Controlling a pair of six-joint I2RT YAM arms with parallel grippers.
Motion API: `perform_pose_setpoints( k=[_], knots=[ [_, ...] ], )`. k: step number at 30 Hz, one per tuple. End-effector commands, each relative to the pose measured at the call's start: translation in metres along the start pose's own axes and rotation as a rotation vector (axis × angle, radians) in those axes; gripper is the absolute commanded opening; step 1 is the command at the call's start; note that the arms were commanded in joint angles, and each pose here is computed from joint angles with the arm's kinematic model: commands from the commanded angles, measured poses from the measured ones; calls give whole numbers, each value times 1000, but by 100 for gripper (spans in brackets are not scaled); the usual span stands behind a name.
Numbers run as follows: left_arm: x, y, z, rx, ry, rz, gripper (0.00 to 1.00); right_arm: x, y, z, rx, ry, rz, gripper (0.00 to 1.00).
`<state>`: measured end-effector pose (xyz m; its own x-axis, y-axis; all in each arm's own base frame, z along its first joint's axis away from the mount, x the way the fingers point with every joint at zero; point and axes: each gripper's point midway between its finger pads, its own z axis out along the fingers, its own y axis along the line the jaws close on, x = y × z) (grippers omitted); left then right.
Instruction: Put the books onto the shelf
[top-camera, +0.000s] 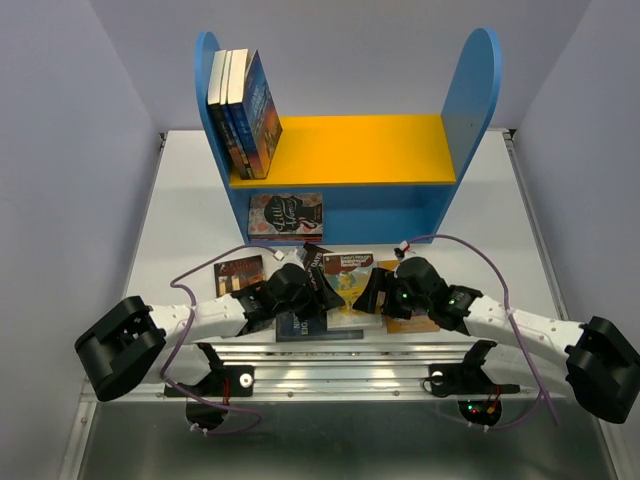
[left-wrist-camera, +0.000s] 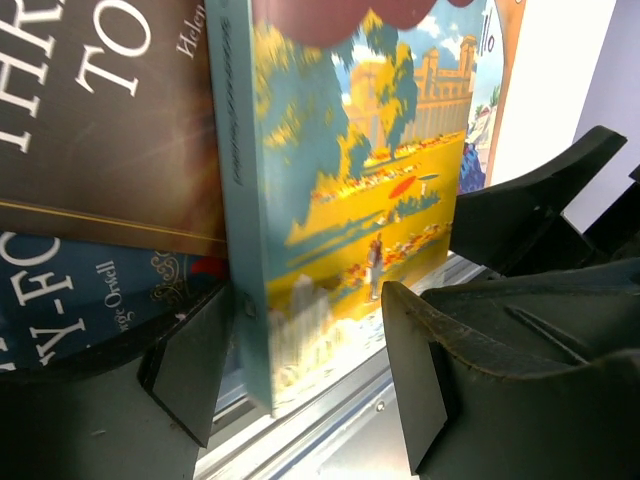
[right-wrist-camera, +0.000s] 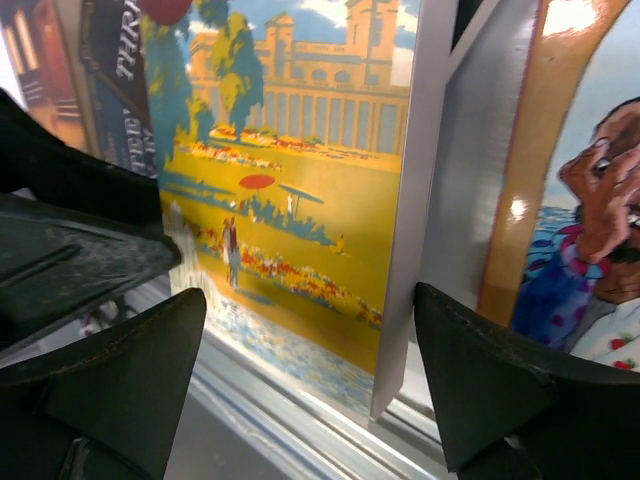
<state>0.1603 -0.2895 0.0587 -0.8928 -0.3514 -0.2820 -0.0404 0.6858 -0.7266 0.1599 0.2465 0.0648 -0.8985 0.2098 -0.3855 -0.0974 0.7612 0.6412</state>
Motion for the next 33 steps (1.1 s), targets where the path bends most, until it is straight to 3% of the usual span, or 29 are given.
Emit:
perform_pose_setpoints(
  k=[1, 6, 14, 18, 25, 26, 33],
  knots=[
    [-7, -18, -3, 55, -35, -10, 70, -8, 28, -7, -130, -22, 4, 86],
    [-2, -13, -2, 43, -20, -17, 70, -11, 38, -10, -171, -36, 6, 77],
    [14, -4, -2, 64, 30, -41, 70, -8, 40, -5, -196, -22, 38, 72],
    [22, -8, -6, 142, 62, -74, 70, -3, 34, 0, -181, -8, 58, 73],
    [24, -20, -17, 274, 57, -102, 70, 2, 30, 1, -182, 8, 62, 66],
    [24, -20, -18, 278, 56, -106, 68, 3, 30, 1, -182, 10, 62, 65],
    [21, -31, -30, 342, 40, -114, 31, 6, 25, 3, -169, 16, 64, 61]
  ],
)
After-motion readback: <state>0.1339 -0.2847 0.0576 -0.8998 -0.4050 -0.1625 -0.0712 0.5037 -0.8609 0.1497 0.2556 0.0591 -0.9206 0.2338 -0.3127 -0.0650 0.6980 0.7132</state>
